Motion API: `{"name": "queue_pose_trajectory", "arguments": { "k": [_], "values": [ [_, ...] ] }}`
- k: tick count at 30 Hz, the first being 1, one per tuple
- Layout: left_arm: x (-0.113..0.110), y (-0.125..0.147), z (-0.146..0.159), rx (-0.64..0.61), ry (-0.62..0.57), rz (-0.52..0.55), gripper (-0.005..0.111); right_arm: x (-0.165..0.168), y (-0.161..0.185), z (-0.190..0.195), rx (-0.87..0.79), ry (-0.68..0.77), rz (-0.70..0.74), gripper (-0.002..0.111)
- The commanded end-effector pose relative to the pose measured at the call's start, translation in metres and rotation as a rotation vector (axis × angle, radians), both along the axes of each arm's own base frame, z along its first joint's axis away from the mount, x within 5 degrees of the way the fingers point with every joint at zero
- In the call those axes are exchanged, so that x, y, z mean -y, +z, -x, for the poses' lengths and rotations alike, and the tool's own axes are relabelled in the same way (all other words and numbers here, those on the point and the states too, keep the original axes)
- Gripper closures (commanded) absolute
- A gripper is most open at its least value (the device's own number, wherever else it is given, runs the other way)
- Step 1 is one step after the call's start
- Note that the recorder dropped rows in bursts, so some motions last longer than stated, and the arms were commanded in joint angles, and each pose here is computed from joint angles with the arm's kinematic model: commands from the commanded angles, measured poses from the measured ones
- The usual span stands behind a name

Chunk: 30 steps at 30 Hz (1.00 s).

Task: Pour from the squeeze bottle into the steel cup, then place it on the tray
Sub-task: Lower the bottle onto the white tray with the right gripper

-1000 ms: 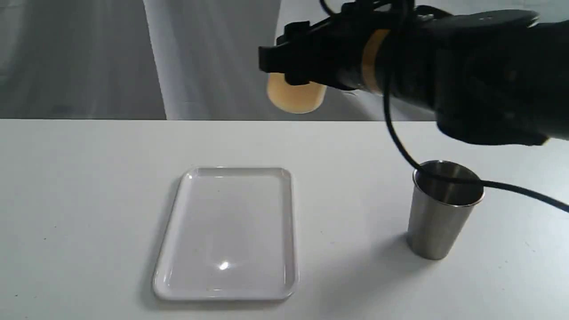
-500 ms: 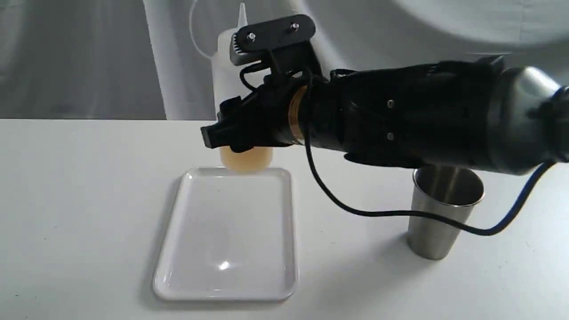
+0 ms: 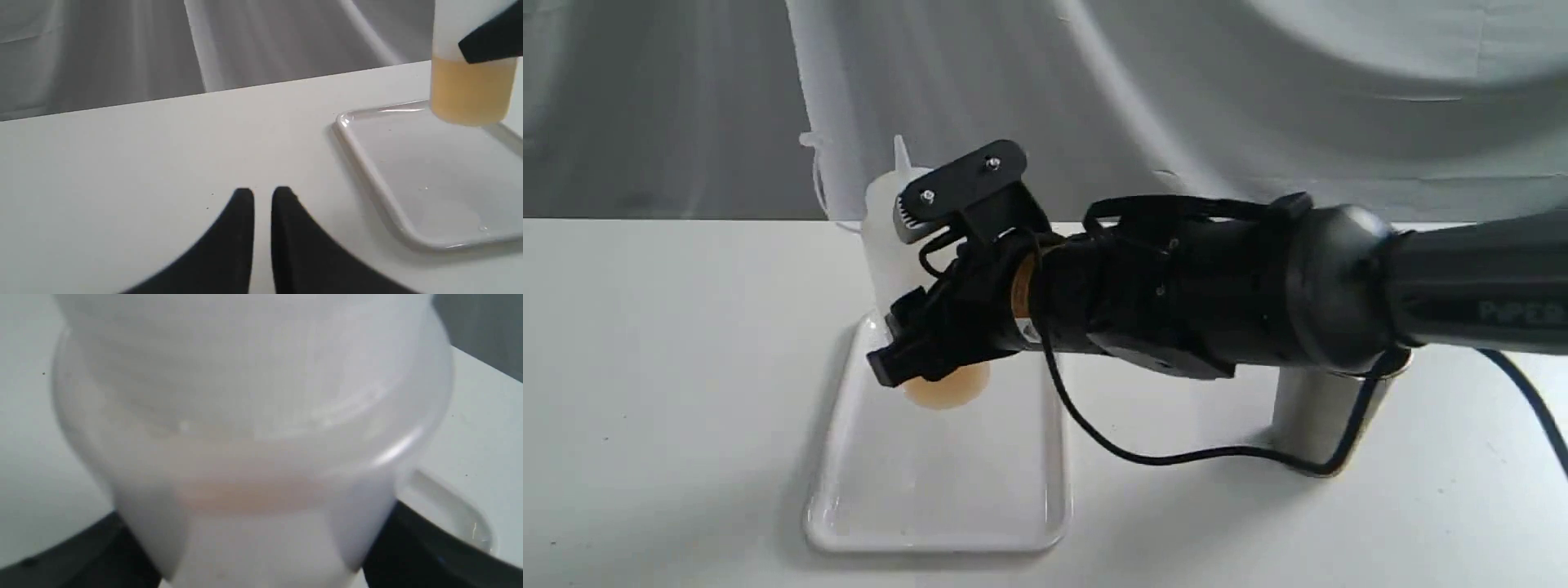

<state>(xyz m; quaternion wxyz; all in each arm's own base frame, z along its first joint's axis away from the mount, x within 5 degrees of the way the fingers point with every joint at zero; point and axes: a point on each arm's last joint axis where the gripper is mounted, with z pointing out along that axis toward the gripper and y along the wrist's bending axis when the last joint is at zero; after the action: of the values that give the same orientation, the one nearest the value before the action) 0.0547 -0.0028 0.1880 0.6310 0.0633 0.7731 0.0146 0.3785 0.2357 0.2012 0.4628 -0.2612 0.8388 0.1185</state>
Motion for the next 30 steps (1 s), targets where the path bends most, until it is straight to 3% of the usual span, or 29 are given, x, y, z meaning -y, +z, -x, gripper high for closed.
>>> {"name": "queue_pose_trajectory", "arguments": {
  "k": [1, 10, 30],
  "values": [
    [0.000, -0.001, 0.000, 0.007, -0.003, -0.001, 0.098, -0.005, 0.003, -0.002, 0.026, 0.026, -0.036, 0.070],
    [0.000, -0.001, 0.000, 0.007, -0.003, -0.001, 0.098, -0.008, -0.021, -0.006, -0.010, 0.010, -0.044, 0.070],
    [0.000, -0.001, 0.000, 0.007, -0.003, -0.001, 0.098, -0.014, -0.034, -0.002, -0.041, 0.000, -0.020, 0.070]
  ]
}}
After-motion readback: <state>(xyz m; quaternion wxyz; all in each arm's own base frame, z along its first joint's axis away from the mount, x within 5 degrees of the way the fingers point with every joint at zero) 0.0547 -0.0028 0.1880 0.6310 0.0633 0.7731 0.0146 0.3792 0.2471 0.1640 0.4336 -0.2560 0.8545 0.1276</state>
